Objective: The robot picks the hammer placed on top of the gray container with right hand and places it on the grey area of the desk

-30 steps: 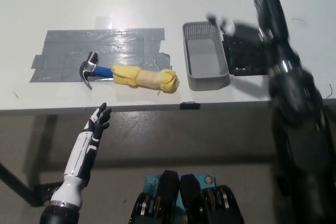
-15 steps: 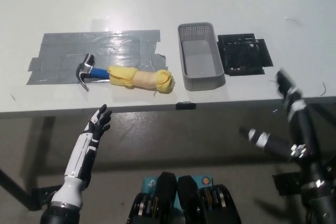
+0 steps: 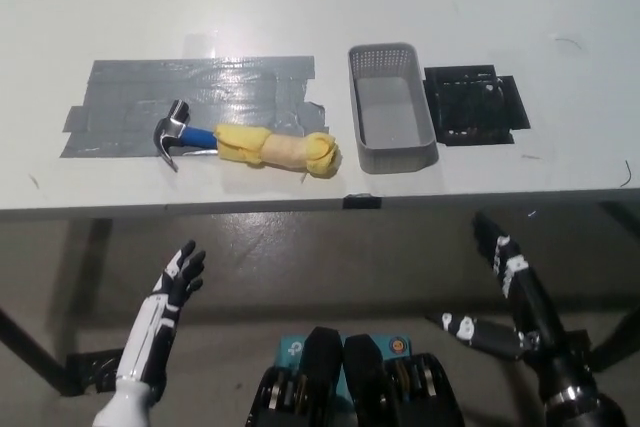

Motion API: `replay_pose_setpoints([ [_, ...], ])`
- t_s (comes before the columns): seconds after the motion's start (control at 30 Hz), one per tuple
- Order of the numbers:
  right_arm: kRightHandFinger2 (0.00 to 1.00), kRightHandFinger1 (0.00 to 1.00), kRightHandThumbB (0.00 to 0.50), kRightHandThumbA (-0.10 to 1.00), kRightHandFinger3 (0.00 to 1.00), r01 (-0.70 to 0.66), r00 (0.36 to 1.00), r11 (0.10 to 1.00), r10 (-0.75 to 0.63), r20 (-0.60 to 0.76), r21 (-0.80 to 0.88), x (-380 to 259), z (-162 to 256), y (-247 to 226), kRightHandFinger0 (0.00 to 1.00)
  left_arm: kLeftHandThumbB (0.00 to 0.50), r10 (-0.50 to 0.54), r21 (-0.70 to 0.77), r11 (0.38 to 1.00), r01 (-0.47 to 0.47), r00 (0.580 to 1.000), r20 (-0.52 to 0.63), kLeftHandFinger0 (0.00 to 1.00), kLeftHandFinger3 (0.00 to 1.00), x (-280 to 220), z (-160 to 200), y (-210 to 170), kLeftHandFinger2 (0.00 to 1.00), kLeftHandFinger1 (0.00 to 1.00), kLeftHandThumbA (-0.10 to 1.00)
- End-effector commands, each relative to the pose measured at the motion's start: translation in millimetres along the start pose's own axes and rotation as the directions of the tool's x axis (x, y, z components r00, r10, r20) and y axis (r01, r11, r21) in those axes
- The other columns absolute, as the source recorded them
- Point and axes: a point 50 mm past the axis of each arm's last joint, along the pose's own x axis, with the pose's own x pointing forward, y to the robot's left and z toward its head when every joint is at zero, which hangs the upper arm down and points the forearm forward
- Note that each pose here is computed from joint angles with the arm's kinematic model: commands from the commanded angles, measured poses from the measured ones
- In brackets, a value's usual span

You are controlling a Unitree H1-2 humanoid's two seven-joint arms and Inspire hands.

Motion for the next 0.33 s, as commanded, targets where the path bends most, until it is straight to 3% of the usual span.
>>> replay_pose_setpoints([
  [0.0, 1.0, 1.0, 0.215, 1.0, 1.0, -0.044, 0.999, 0.999, 0.043, 0.01, 0.016, -9.6, 0.5, 3.2, 1.0, 0.049, -0.01, -0.012, 1.0, 0.011, 0.999, 0.048, 1.0, 1.0, -7.7, 2.7, -0.6, 1.0, 1.0, 1.0],
  [0.17, 1.0, 1.0, 0.218, 1.0, 1.0, -0.052, 0.999, 0.999, 0.052, 0.009, 0.002, -10.4, 0.7, 0.7, 1.0, 0.024, -0.01, -0.014, 1.0, 0.011, 0.999, 0.044, 1.0, 1.0, -7.1, -0.9, -4.8, 1.0, 1.0, 1.0],
  [0.3, 1.0, 1.0, 0.235, 1.0, 1.0, -0.073, 0.997, 0.997, 0.073, 0.008, 0.005, -14.5, -0.5, 4.7, 1.0, 0.041, 0.001, -0.012, 1.0, 0.0, 1.0, 0.021, 1.0, 1.0, -17.1, -6.6, -5.0, 1.0, 1.0, 1.0],
])
